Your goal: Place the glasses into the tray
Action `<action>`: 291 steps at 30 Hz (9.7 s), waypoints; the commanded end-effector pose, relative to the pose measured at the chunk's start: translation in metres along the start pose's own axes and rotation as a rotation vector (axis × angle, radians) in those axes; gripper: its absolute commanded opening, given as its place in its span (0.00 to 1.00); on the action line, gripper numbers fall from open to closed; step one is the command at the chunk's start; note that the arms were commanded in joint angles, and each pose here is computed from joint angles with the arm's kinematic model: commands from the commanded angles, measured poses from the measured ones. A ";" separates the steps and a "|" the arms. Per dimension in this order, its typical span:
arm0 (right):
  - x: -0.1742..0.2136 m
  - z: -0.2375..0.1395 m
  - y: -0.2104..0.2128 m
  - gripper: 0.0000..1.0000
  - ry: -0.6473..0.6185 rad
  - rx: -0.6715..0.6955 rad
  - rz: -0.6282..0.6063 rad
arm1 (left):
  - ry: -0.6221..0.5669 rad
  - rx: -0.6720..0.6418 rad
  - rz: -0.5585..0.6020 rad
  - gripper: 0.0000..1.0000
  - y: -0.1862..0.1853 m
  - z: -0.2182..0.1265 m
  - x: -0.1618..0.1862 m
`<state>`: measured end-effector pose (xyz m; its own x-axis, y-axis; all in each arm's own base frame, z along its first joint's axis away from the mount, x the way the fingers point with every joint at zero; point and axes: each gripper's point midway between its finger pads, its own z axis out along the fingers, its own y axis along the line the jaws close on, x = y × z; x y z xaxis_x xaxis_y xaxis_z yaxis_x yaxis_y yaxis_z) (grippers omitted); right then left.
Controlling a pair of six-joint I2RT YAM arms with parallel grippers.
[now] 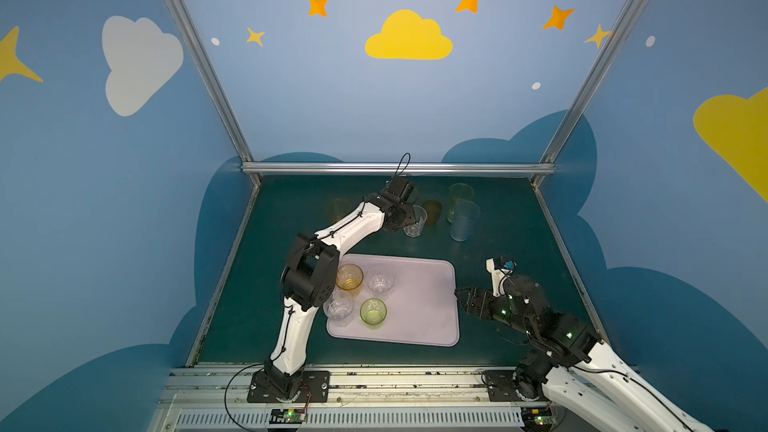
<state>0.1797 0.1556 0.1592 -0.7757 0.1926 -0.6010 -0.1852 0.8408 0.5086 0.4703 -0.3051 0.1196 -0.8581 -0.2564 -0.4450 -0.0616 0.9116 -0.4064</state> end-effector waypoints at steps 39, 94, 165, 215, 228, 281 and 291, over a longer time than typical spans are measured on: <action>-0.005 -0.007 -0.020 0.87 -0.079 0.065 0.033 | 0.036 -0.091 0.034 0.21 0.016 0.028 0.006; -0.013 0.005 0.014 0.87 -0.013 -0.038 0.023 | -0.125 -0.030 0.114 0.04 0.006 -0.096 0.032; 0.016 -0.012 0.031 0.87 0.067 -0.236 0.187 | -0.110 0.043 0.315 0.04 0.042 -0.203 0.173; 0.013 -0.007 0.030 0.87 0.052 -0.242 0.256 | 0.060 -0.009 0.416 0.04 0.061 -0.174 0.235; 0.013 -0.004 0.030 0.87 0.057 -0.234 0.253 | 0.086 -0.067 0.449 0.04 0.065 -0.157 0.241; 0.021 -0.002 0.019 0.87 0.070 -0.205 0.275 | -0.154 -0.051 0.470 1.00 0.062 -0.207 0.188; 0.004 0.004 0.031 0.86 0.083 -0.165 0.240 | -0.235 -0.043 0.368 1.00 0.092 -0.226 0.160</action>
<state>0.1639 0.1809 0.1522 -0.8713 0.3316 -0.3618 -0.0481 0.6760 0.7353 0.2096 -0.2037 0.1928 -0.6981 0.0300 -0.7153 0.2214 0.9592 -0.1758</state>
